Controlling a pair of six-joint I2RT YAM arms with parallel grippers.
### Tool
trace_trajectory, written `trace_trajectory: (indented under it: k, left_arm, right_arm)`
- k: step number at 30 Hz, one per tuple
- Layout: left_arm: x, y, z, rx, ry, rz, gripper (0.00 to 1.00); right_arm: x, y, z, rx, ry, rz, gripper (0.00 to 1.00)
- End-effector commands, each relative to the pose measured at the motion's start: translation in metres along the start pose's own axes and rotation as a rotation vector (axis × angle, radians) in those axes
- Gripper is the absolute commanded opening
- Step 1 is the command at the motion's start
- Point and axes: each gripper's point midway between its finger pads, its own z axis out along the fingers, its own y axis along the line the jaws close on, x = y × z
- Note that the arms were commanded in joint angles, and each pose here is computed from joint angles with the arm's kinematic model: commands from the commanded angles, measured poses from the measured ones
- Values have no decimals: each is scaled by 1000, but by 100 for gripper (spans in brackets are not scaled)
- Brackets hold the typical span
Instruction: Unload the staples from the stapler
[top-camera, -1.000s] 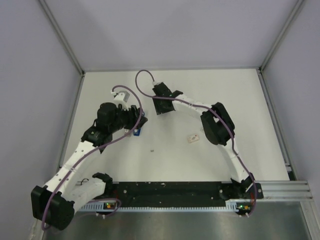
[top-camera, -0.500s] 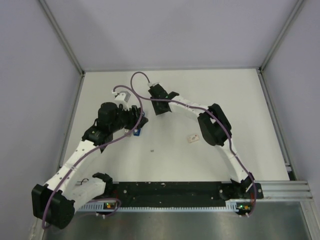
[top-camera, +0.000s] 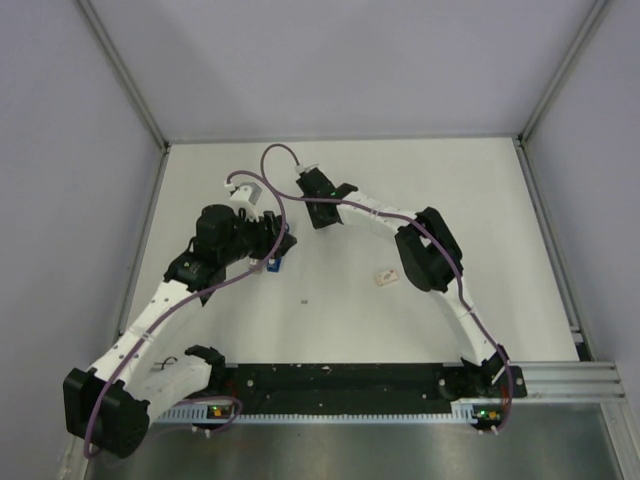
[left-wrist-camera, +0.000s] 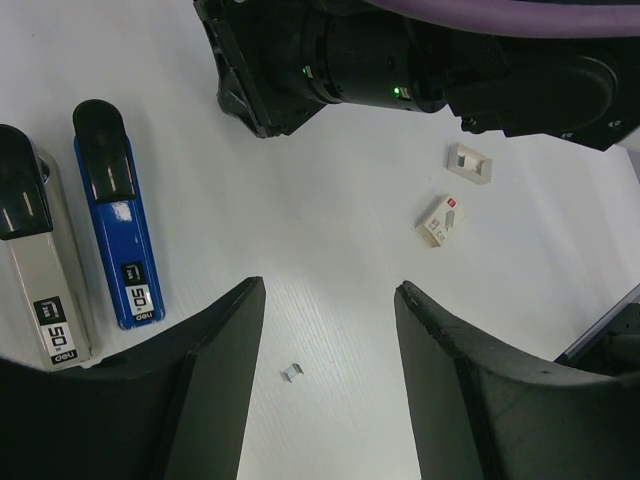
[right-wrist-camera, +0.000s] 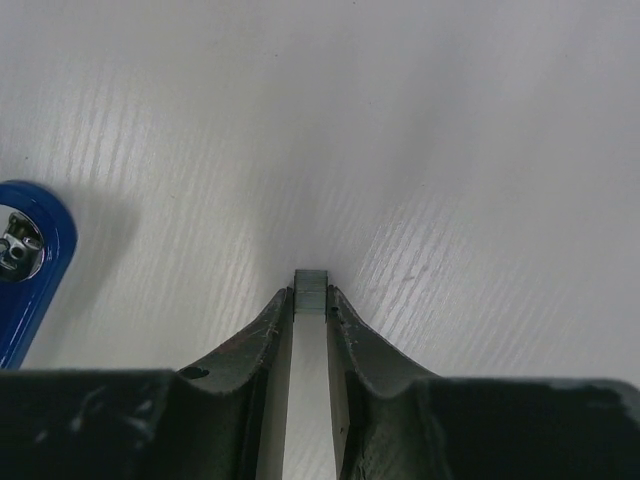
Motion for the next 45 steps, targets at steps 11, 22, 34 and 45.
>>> trace_trajectory:
  k: [11,22,34,45]
  left_arm:
    - [-15,-10,-2,30,-49,32,60]
    - [-12,-12,-3,38,-46,40,60]
    - [-14,-22,-3,67,-39,45,60]
    - [1,-34,3,111,8,58,60]
  right_arm:
    - [-17,-2,-17,22,-50,-5,12]
    - [14,-37,-95,42,-75,-5,11]
    - [84,-116,-177,132,-110,76,11]
    - [122,-177,-186,267,-71,224,11]
